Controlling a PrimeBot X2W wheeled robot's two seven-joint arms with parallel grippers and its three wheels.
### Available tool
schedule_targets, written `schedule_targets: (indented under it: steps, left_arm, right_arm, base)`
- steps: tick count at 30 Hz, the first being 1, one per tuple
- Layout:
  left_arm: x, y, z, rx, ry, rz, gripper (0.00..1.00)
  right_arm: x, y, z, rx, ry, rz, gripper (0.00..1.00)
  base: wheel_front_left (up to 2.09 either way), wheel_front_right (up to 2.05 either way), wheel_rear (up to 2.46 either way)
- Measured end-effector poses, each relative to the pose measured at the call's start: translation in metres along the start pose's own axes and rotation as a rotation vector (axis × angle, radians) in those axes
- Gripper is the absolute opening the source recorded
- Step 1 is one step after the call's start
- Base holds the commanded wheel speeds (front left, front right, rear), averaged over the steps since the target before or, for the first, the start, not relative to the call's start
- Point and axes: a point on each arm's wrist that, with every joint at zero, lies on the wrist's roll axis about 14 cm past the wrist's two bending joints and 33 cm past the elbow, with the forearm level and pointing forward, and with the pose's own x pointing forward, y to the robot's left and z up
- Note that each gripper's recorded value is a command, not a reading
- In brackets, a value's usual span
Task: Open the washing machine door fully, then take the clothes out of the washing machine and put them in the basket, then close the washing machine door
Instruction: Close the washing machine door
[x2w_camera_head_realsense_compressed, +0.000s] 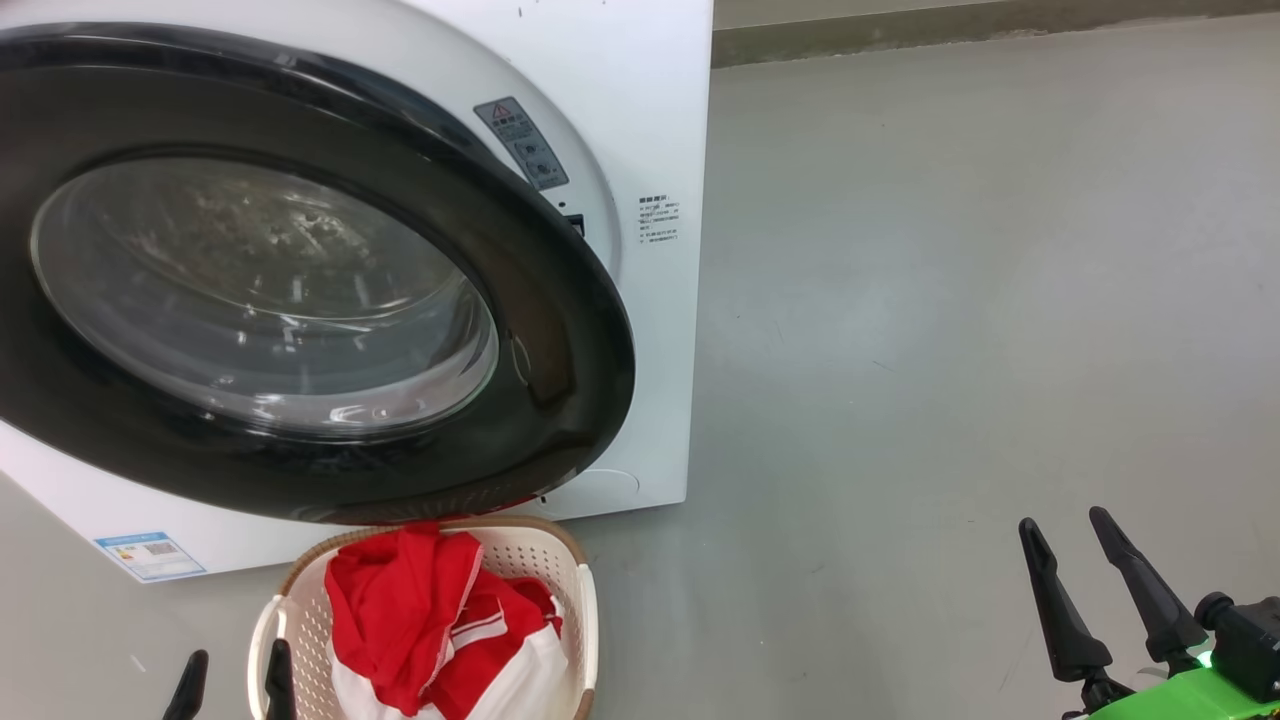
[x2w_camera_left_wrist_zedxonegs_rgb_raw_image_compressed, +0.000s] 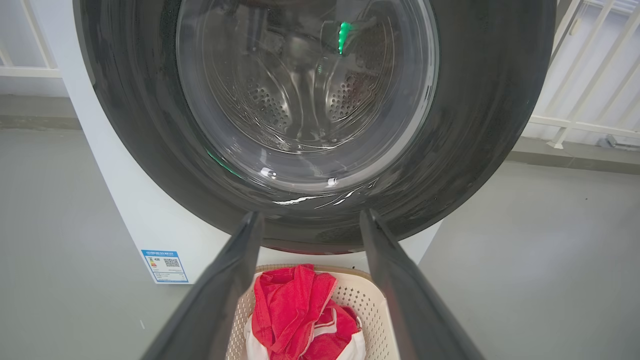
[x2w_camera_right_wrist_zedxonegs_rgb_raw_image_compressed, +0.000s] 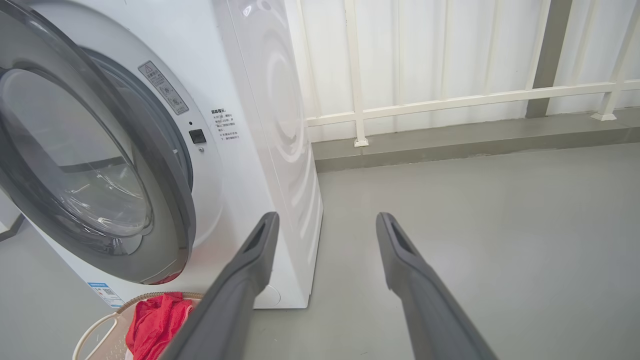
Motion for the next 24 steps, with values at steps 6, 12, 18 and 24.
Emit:
schedule_targets:
  steps: [6,12,18,24]
  left_arm:
    - [0.000,0.000,0.002,-0.007,-0.006,0.001,1.00]
    - [-0.002,0.001,0.003,-0.009,-0.012,0.005,1.00]
    - [-0.007,0.005,0.005,-0.020,-0.019,0.019,1.00]
    - [-0.016,0.011,0.007,-0.039,-0.028,0.044,1.00]
  right_arm:
    - [0.001,0.001,0.000,0.000,0.000,0.004,1.00]
    - [0.003,0.005,-0.001,0.001,0.004,0.017,1.00]
    - [0.008,0.021,-0.007,0.003,0.022,0.070,0.45]
    - [0.022,0.059,-0.016,0.017,0.047,0.185,0.00]
  base:
    - [0.00,0.00,0.00]
    - [0.00,0.00,0.00]
    - [0.00,0.00,0.00]
    - [0.00,0.00,0.00]
